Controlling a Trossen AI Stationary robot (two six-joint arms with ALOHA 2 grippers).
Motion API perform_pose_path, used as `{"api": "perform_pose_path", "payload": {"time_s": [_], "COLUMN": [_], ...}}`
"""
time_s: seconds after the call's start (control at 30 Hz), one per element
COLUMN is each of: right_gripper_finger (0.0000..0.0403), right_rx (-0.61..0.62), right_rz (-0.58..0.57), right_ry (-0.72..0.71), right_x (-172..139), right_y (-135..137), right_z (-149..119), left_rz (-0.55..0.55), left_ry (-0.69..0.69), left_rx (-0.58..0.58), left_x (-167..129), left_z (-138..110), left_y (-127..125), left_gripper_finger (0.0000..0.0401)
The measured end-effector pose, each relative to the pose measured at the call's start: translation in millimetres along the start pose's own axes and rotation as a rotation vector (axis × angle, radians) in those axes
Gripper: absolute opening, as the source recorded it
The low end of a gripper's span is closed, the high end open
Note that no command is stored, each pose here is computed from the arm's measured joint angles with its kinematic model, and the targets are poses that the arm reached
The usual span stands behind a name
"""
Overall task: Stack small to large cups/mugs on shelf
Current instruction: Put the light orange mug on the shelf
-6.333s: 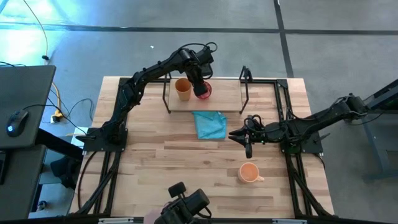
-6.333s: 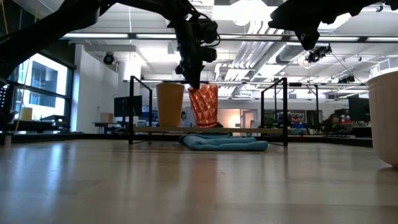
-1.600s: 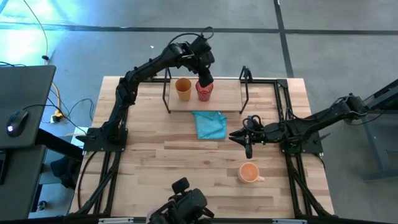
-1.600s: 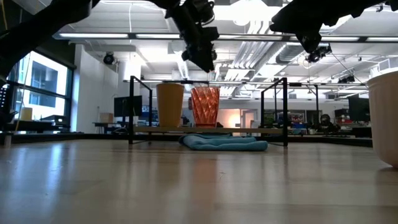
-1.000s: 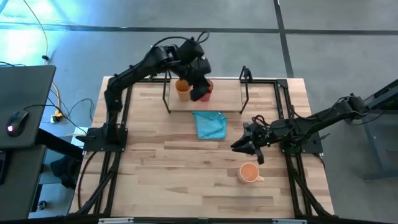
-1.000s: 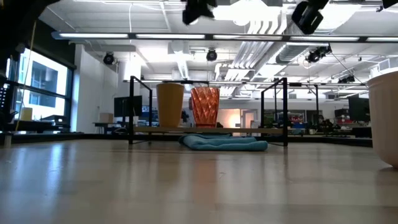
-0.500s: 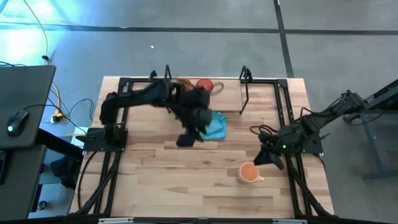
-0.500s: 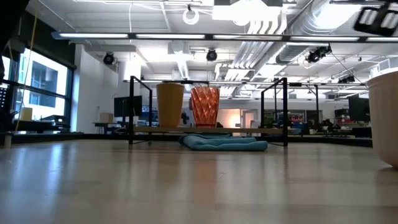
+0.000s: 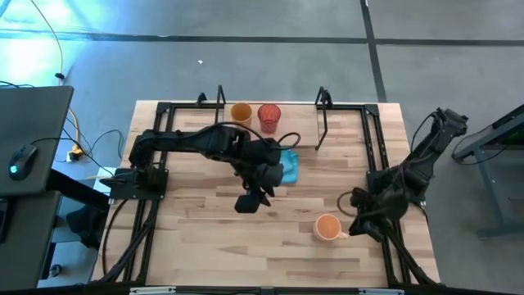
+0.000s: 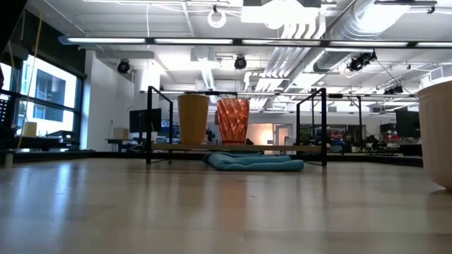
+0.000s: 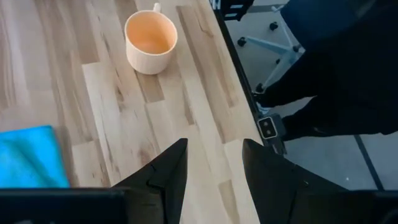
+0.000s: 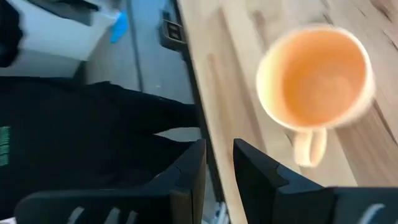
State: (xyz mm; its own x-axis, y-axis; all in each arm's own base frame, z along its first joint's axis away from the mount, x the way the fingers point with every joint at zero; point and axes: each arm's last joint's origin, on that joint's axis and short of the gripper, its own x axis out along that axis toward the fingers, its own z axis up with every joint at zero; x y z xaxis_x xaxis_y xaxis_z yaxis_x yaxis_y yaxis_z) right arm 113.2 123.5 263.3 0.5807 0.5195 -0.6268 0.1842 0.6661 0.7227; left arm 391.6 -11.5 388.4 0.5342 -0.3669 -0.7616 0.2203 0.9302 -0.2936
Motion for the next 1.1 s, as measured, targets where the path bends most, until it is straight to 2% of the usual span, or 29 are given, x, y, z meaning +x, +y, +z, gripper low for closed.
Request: {"api": "perform_pose_path", "payload": {"time_s": [0.23,0.43,0.67,1.1], "right_gripper_finger": [0.0071,0.0071,0.0072,0.0072], "right_rx": [0.029,0.053,0.091,0.055], "right_rz": [-0.143,-0.234,-0.303,-0.364], "right_ry": [-0.035,-0.002,-0.005,-0.001], "right_x": [22,43,58,70], "right_y": [0,-2,-5,-9], "right_z": [-19,-34,-46,-50], "left_rz": [0.006,0.057,0.073,0.073], "left_ry": [-0.02,0.032,0.056,0.072], "left_rx": [-0.005,-0.026,-0.034,-0.039], "left_x": [7,12,12,12], "left_z": [1,-5,-8,-9], "left_y": [4,7,8,8], "left_gripper_finger": [0.0143,0.0143,0.0143,0.0143]}}
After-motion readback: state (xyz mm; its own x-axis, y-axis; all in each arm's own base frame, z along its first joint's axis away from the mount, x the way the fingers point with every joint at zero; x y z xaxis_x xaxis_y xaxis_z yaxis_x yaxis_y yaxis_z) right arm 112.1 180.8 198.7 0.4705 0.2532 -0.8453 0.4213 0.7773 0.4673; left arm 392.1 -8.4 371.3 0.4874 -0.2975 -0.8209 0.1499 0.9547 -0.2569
